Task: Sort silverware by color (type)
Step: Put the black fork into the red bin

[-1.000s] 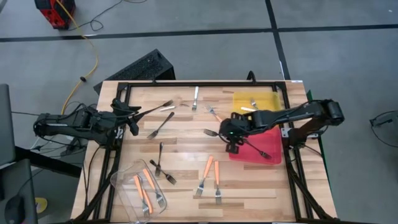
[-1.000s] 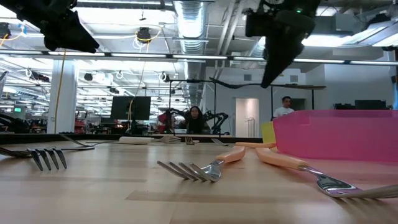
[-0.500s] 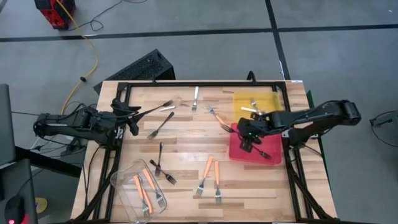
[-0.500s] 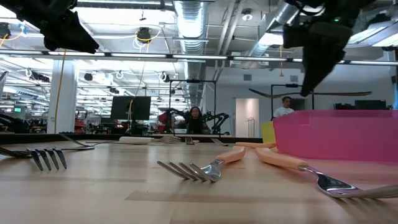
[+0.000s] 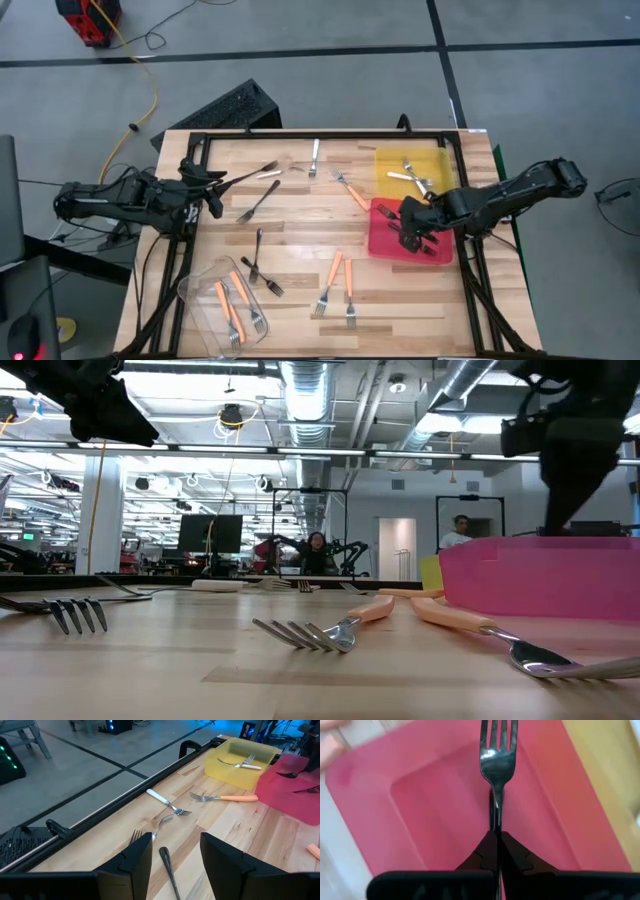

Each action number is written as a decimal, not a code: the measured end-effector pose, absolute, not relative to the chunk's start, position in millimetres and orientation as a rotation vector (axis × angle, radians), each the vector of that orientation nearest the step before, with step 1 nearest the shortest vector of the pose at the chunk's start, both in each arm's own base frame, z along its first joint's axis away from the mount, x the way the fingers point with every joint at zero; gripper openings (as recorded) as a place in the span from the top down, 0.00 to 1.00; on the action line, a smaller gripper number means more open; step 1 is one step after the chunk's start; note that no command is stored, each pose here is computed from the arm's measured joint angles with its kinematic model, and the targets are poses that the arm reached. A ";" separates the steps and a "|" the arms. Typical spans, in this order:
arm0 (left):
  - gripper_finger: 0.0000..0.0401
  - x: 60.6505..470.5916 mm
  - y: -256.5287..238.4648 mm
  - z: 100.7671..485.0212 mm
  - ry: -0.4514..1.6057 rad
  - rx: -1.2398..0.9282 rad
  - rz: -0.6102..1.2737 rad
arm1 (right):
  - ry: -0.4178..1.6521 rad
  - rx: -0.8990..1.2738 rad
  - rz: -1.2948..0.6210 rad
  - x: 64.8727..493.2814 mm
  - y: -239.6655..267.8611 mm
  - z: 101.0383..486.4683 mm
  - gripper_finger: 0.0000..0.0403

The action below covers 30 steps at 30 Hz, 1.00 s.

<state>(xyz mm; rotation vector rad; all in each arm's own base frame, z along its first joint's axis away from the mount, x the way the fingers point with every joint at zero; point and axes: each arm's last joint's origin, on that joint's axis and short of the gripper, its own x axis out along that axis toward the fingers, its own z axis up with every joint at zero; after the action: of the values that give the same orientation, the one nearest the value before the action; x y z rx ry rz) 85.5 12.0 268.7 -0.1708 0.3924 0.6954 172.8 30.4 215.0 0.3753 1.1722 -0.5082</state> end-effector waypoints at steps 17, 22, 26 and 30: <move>0.62 85.4 12.1 268.5 0.394 -0.168 0.698 | 1.288 0.411 -0.577 153.9 37.8 183.7 0.94; 0.62 85.3 12.2 268.6 0.393 -0.167 0.701 | 1.322 0.420 -0.620 150.2 33.4 172.9 0.94; 0.62 85.0 12.6 268.7 0.389 -0.161 0.717 | 1.323 0.419 -0.611 149.5 30.5 166.4 0.94; 0.62 85.0 12.6 268.7 0.392 -0.151 0.718 | 1.338 0.414 -0.592 147.7 29.5 161.1 0.94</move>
<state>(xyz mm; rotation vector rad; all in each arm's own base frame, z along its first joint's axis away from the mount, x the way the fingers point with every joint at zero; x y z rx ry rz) 85.0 12.6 268.7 -0.1509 0.3918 0.7179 147.7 29.5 161.1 0.4137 1.3384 -0.5920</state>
